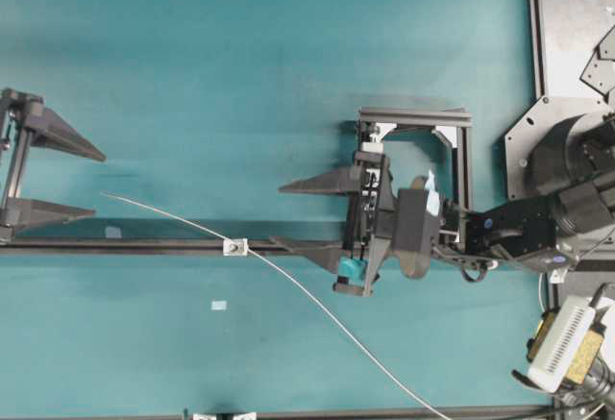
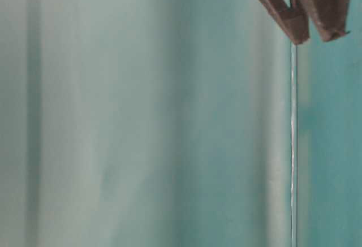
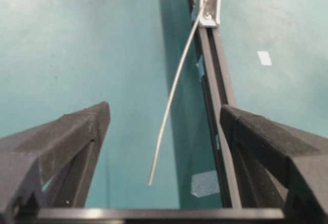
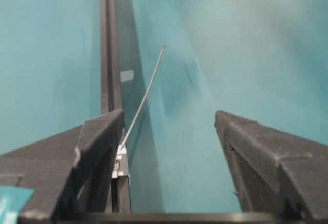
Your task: Insert the wire into the hole on the right side and pull it with the left arm.
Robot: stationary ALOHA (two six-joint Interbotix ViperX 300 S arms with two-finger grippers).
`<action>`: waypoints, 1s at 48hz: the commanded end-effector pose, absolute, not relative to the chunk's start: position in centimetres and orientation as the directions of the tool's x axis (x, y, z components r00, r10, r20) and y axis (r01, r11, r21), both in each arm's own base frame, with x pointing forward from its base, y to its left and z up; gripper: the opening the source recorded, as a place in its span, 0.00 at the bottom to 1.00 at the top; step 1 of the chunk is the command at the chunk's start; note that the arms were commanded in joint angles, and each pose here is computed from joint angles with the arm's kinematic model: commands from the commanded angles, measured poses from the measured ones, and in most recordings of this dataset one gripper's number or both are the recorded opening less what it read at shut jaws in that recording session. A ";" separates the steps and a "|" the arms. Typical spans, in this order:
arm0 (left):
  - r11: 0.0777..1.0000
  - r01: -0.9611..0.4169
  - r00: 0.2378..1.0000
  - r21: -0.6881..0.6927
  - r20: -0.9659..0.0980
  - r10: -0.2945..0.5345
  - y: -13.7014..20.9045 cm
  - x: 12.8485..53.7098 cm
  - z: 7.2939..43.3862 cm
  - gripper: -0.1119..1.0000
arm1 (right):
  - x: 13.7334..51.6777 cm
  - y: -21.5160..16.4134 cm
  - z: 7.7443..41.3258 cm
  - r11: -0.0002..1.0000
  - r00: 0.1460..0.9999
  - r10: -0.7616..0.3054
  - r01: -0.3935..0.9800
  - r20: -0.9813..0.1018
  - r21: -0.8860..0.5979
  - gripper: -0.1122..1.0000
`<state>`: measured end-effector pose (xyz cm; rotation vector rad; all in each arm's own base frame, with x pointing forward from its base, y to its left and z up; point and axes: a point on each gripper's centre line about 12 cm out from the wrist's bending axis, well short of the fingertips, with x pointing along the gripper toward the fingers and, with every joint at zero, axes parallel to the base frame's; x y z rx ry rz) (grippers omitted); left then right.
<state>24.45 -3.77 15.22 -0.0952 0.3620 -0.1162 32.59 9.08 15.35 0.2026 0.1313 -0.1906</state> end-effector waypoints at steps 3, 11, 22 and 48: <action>0.989 0.097 0.938 -0.110 -0.323 -0.128 -3.6 24.5 15.9 0.82 | 32.5 8.6 16.4 0.947 0.975 -0.188 0.212 -0.118 0.243 0.82; 0.990 0.087 0.938 -0.109 -0.327 -0.118 -3.4 24.4 15.8 0.82 | 31.8 8.0 16.2 0.945 0.973 -0.193 0.220 -0.129 0.243 0.82; 0.992 0.079 0.939 -0.101 -0.326 -0.108 -3.1 24.5 15.8 0.82 | 30.6 6.8 16.5 0.941 0.969 -0.211 0.236 -0.126 0.243 0.82; 0.995 0.026 0.943 -0.095 -0.327 -0.056 -1.8 24.6 15.8 0.82 | 27.8 5.0 17.2 0.935 0.968 -0.222 0.246 -0.118 0.257 0.82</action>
